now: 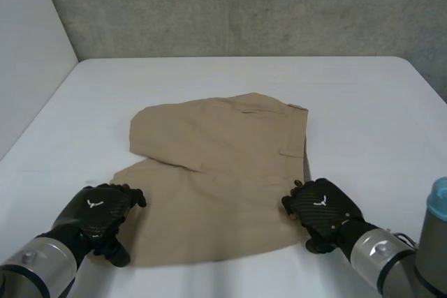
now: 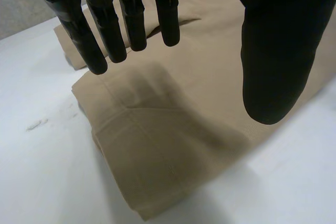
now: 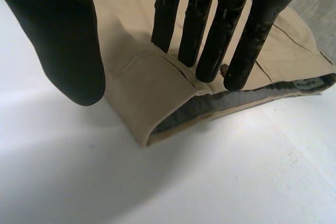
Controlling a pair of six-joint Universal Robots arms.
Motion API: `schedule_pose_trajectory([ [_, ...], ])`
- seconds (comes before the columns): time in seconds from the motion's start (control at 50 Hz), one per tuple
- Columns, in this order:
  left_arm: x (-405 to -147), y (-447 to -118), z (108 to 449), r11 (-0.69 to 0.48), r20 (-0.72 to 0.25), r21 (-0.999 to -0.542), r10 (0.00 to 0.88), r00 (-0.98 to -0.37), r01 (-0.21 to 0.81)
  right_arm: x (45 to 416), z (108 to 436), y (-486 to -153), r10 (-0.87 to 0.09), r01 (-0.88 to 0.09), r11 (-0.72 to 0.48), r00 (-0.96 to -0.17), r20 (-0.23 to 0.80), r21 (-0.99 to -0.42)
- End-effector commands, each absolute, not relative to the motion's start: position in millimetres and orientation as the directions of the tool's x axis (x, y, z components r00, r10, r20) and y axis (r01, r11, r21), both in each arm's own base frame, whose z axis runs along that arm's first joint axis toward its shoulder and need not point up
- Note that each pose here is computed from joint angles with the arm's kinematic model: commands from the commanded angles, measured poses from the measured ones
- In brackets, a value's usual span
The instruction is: Fold the shorts.
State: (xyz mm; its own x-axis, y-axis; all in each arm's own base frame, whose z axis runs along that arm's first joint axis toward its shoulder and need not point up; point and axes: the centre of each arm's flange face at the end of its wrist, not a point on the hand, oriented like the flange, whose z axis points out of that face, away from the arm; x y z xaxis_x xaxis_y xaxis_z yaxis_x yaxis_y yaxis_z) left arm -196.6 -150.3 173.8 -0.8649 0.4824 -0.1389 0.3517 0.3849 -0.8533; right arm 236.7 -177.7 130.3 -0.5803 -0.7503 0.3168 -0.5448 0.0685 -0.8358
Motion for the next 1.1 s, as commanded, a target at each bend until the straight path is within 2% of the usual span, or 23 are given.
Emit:
schedule_pose_trajectory([
  [0.02,-196,-150,173,0.386,-0.139,-0.852,0.483,-0.865,0.353,242,123,-192,-0.745,-0.542,0.057,-0.582,0.326,-0.838],
  [0.16,-196,-145,170,0.394,-0.135,-0.847,0.491,-0.861,0.357,244,133,-213,-0.689,-0.507,-0.001,-0.624,0.368,-0.862],
  [0.36,-199,-145,166,0.384,-0.136,-0.85,0.501,-0.855,0.36,242,138,-222,-0.617,-0.518,0.024,-0.681,0.395,-0.855],
  [0.5,-200,-146,156,0.404,-0.133,-0.836,0.507,-0.851,0.372,245,139,-221,-0.607,-0.469,0.07,-0.72,0.336,-0.88],
  [0.62,-201,-144,149,0.429,-0.129,-0.817,0.516,-0.847,0.386,246,140,-221,-0.606,-0.461,0.077,-0.726,0.325,-0.884],
  [0.78,-212,-126,143,0.412,-0.137,-0.801,0.581,-0.802,0.435,246,140,-220,-0.609,-0.463,0.074,-0.723,0.328,-0.883],
  [1.1,-213,-136,132,0.391,-0.184,-0.811,0.536,-0.824,0.435,246,139,-219,-0.611,-0.463,0.08,-0.722,0.323,-0.883],
])
